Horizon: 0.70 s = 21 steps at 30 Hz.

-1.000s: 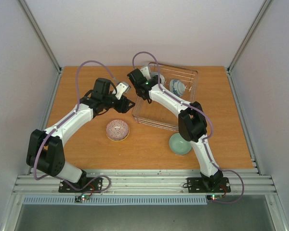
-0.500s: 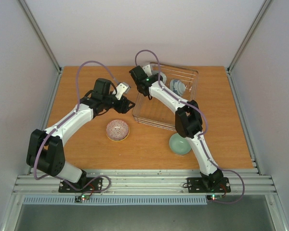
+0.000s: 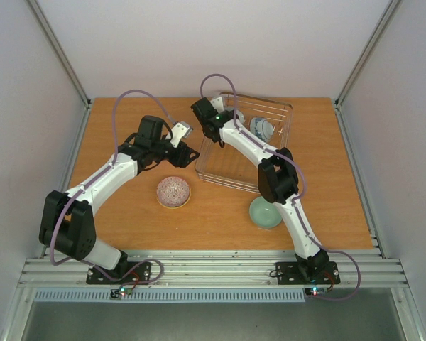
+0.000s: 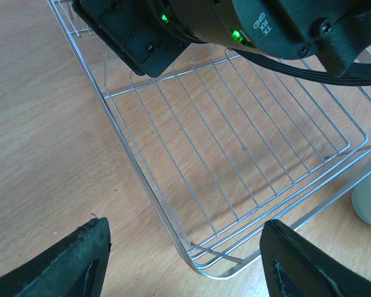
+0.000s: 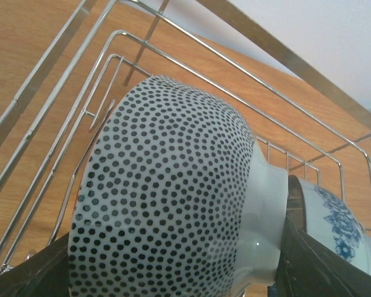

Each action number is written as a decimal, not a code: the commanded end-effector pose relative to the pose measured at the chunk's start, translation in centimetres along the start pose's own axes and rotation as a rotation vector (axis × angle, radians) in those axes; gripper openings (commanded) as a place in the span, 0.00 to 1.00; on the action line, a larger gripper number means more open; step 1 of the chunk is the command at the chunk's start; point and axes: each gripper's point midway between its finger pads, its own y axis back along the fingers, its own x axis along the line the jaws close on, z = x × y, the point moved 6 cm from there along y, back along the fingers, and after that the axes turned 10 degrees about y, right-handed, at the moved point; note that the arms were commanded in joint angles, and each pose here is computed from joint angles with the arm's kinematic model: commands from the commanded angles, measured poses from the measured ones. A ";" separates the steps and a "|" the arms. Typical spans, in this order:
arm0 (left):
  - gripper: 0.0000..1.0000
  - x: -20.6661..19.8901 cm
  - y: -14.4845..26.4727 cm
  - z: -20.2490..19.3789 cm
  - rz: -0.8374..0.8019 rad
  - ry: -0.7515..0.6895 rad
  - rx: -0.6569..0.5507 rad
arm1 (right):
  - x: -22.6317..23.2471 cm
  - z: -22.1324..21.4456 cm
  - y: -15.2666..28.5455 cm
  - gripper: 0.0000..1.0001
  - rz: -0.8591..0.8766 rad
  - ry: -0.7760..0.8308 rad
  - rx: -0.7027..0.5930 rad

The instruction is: Load the bowls into the dish rack

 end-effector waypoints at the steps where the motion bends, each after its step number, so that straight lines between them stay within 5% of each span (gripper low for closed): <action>1: 0.67 0.3 -0.6 0.2 -0.012 -0.021 -0.012 | -0.9 0.3 1.0 0.74 0.018 -0.023 -0.024; 4: 0.67 0.3 -0.6 0.1 -0.016 -0.021 -0.011 | -1.3 0.5 1.8 0.87 0.048 -0.031 -0.048; 9: 0.67 0.2 -0.7 0.1 -0.025 -0.016 -0.006 | -2.4 0.6 3.4 0.93 0.085 -0.051 -0.083; 21: 0.66 0.3 -0.7 0.0 -0.014 -0.019 -0.005 | -7.5 -3.3 10.7 0.95 0.246 -0.174 -0.144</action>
